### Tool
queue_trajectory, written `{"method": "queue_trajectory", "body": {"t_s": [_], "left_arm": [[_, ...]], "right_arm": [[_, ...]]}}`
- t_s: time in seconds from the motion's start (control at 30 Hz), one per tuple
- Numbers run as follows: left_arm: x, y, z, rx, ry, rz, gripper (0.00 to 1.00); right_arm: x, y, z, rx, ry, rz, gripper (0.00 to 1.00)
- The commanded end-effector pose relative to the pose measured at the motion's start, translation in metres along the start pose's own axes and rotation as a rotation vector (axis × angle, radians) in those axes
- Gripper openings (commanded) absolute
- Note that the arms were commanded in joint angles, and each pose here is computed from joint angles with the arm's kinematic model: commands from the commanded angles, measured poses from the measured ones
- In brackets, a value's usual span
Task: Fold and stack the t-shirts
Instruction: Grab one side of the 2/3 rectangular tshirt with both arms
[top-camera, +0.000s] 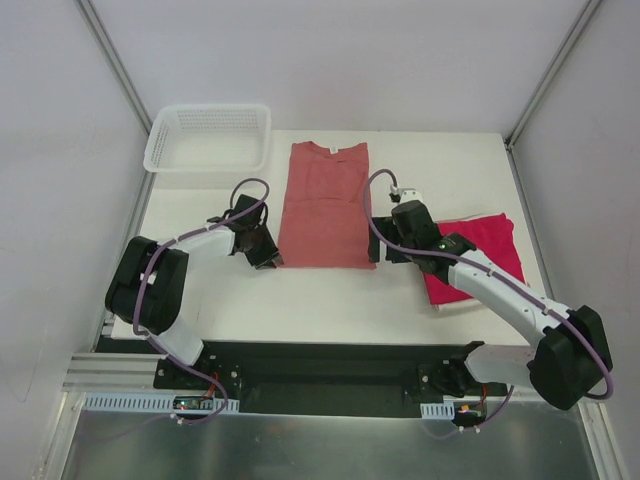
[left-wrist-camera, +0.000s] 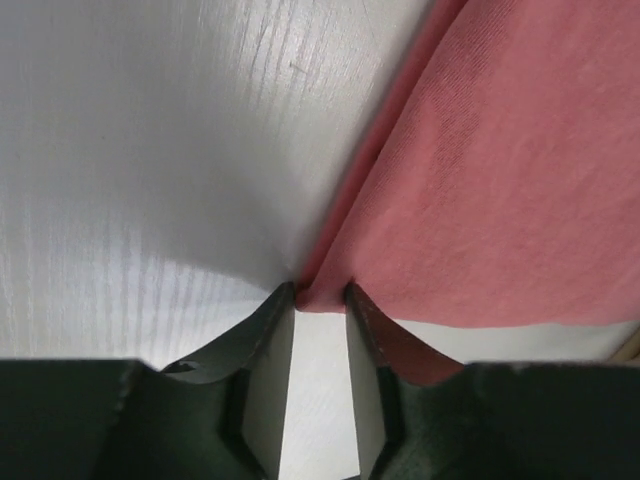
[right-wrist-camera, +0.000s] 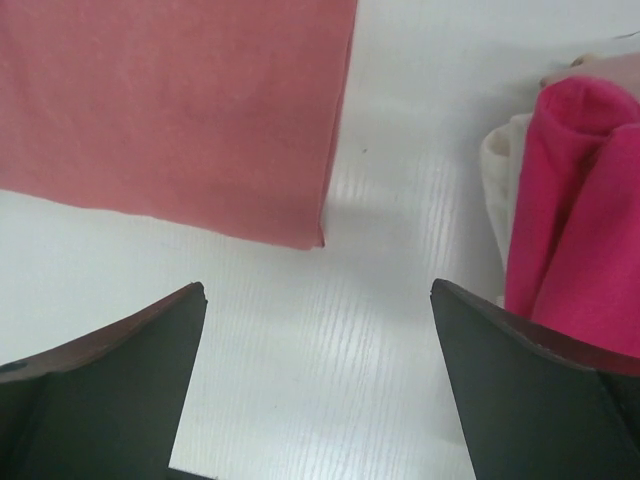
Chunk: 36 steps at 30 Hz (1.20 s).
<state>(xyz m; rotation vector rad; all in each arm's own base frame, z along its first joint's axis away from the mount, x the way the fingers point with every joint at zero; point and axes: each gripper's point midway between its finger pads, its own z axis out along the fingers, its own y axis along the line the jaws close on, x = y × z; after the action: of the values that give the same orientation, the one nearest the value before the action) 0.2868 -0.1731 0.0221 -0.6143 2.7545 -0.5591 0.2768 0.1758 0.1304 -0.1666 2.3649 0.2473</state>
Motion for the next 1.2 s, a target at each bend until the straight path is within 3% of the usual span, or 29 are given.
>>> {"method": "queue_trajectory", "body": {"t_s": [0.0,0.1,0.23,0.37,0.47,0.73,0.77,0.83,0.87,0.93,1.07,1.17], "left_arm": [[0.0,-0.003,0.007,0.003,0.024,0.009,0.2],[0.003,-0.002,0.012,-0.003,0.044,0.017,0.0],[0.004,0.002,0.013,-0.012,0.039,0.024,0.0],[0.004,0.007,0.01,-0.017,0.015,0.025,0.0],[0.003,0.009,0.009,-0.021,0.004,0.027,0.0],[0.003,0.01,0.011,-0.029,0.007,0.027,0.0],[0.004,0.011,0.012,-0.031,0.011,0.027,0.0],[0.006,0.012,0.012,-0.03,0.017,0.026,0.0],[0.007,0.012,0.011,-0.027,0.018,0.026,0.0],[0.014,0.013,0.004,-0.007,0.022,0.018,0.0],[0.032,0.025,-0.02,0.018,-0.033,0.02,0.0],[0.062,0.034,-0.038,0.091,-0.013,-0.009,0.0]], "right_arm": [[0.002,0.021,0.001,-0.102,0.021,0.055,0.97],[0.01,0.029,0.011,-0.127,0.063,0.067,0.95],[0.02,0.029,0.033,-0.082,0.136,0.085,0.89],[0.026,0.027,0.05,-0.043,0.177,0.088,0.65],[0.03,0.023,0.063,-0.007,0.198,0.083,0.56],[0.054,0.018,0.089,0.011,0.287,0.076,0.42],[0.055,0.02,0.091,0.002,0.298,0.078,0.33],[0.06,0.023,0.094,-0.012,0.319,0.088,0.25],[0.061,0.029,0.093,-0.044,0.325,0.095,0.14],[0.065,0.036,0.083,-0.101,0.325,0.117,0.03],[0.079,0.04,0.049,-0.144,0.347,0.142,0.01],[0.112,0.052,0.013,-0.246,0.461,0.186,0.01]]}}
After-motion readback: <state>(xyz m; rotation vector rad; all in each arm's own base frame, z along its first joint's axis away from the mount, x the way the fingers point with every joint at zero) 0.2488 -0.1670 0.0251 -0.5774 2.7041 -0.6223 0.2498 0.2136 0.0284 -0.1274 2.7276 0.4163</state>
